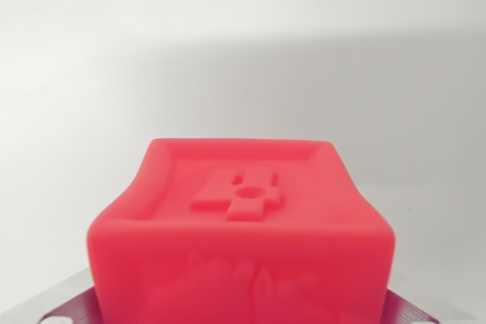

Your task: Destack cube

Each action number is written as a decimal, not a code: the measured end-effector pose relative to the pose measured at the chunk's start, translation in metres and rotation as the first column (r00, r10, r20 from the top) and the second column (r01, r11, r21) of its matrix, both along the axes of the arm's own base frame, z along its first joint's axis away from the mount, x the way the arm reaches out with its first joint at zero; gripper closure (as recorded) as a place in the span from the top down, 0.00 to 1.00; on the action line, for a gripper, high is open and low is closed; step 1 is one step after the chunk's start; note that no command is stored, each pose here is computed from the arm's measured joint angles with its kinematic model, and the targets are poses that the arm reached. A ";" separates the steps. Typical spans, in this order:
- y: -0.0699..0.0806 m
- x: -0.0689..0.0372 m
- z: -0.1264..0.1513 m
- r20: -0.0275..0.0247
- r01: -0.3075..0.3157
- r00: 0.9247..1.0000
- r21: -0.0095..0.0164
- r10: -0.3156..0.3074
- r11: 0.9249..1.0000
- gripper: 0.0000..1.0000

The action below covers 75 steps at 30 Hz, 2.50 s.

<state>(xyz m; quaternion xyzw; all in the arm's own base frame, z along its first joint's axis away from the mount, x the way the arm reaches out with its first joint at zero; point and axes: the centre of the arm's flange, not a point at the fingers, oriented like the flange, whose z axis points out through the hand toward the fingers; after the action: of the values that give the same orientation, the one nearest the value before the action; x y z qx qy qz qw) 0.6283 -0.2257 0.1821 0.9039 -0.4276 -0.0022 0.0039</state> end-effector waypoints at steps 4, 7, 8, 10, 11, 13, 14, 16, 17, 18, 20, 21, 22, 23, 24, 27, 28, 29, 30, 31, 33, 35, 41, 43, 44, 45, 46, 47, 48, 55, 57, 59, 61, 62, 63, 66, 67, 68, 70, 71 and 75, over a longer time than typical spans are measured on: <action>0.000 0.000 -0.010 0.000 0.000 1.000 0.000 0.000 1.000 0.00; 0.000 0.000 -0.017 0.000 0.000 1.000 0.000 0.000 1.000 0.00; 0.000 0.000 -0.019 0.000 0.000 1.000 0.000 0.000 1.000 0.00; 0.000 0.000 -0.024 0.000 0.000 1.000 0.000 0.000 1.000 0.00; 0.000 0.000 -0.027 -0.001 0.000 1.000 0.000 0.000 1.000 0.00; 0.000 0.000 -0.031 0.000 0.000 1.000 0.000 0.000 1.000 0.00; 0.000 0.000 -0.033 0.000 0.000 1.000 0.000 0.000 1.000 0.00; 0.000 0.000 -0.038 0.000 0.000 1.000 0.000 0.000 1.000 0.00; 0.000 0.000 -0.040 0.000 0.000 1.000 0.001 0.000 1.000 0.00; 0.000 0.000 -0.042 0.000 0.000 1.000 0.001 0.000 1.000 0.00; 0.000 0.000 -0.045 0.000 0.000 1.000 0.001 0.000 1.000 0.00; 0.000 0.000 -0.046 0.000 0.000 1.000 0.001 0.000 1.000 0.00; 0.000 0.000 -0.048 0.000 0.000 1.000 0.001 0.000 1.000 0.00; 0.000 0.000 -0.050 0.000 0.000 1.000 0.001 0.000 1.000 0.00; 0.000 0.000 -0.051 0.000 0.000 1.000 0.001 0.000 1.000 0.00; 0.000 0.000 -0.055 0.000 -0.001 1.000 0.001 0.001 1.000 0.00; 0.000 0.000 -0.057 0.000 -0.001 1.000 0.001 0.001 1.000 0.00; 0.000 0.000 -0.058 0.000 -0.001 1.000 0.001 0.001 1.000 0.00; 0.000 0.000 -0.059 -0.001 -0.001 1.000 0.001 0.001 1.000 0.00; 0.000 0.000 -0.060 -0.001 -0.001 1.000 0.001 0.001 1.000 0.00; 0.000 0.000 -0.062 0.000 -0.001 1.000 0.001 0.001 1.000 0.00; 0.000 0.000 -0.063 0.001 -0.001 1.000 0.001 0.001 1.000 0.00; 0.000 0.000 -0.063 0.002 -0.001 1.000 0.000 0.001 1.000 0.00; 0.000 0.000 -0.063 0.002 -0.001 1.000 0.000 0.001 1.000 0.00; 0.000 0.000 -0.063 0.002 -0.001 1.000 0.001 0.001 1.000 1.00; 0.000 0.001 -0.063 0.002 -0.001 1.000 0.001 0.001 1.000 1.00; 0.000 0.001 -0.063 0.003 -0.001 1.000 0.001 0.001 1.000 1.00; 0.000 0.001 -0.063 0.003 -0.001 1.000 0.001 0.001 1.000 1.00; 0.000 0.001 -0.063 0.003 -0.001 1.000 0.001 0.001 1.000 1.00; 0.000 0.000 -0.067 0.000 -0.001 1.000 0.001 0.001 1.000 1.00; 0.000 0.000 -0.068 0.000 0.000 1.000 0.001 0.000 1.000 1.00; 0.000 0.000 -0.067 0.001 0.000 1.000 0.001 0.000 1.000 1.00; 0.000 0.000 -0.067 0.001 -0.001 1.000 0.001 0.001 1.000 1.00; 0.000 0.000 -0.067 0.001 -0.001 1.000 0.001 0.001 1.000 1.00; 0.000 0.000 -0.067 0.001 -0.001 1.000 0.001 0.001 1.000 1.00; 0.000 0.000 -0.067 0.001 -0.001 1.000 0.001 0.001 1.000 1.00; 0.000 0.000 -0.067 0.001 -0.001 1.000 0.001 0.001 1.000 1.00; 0.000 0.000 -0.067 0.001 -0.001 1.000 0.001 0.001 1.000 1.00; 0.000 0.000 -0.067 0.001 -0.001 1.000 0.001 0.001 1.000 1.00; 0.000 0.000 -0.067 0.001 -0.001 1.000 0.001 0.001 1.000 1.00; 0.000 0.000 -0.067 0.001 -0.001 1.000 0.001 0.001 1.000 1.00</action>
<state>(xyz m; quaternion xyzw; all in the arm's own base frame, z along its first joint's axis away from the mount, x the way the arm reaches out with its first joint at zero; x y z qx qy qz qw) 0.6285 -0.2256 0.1148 0.9041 -0.4274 -0.0018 0.0031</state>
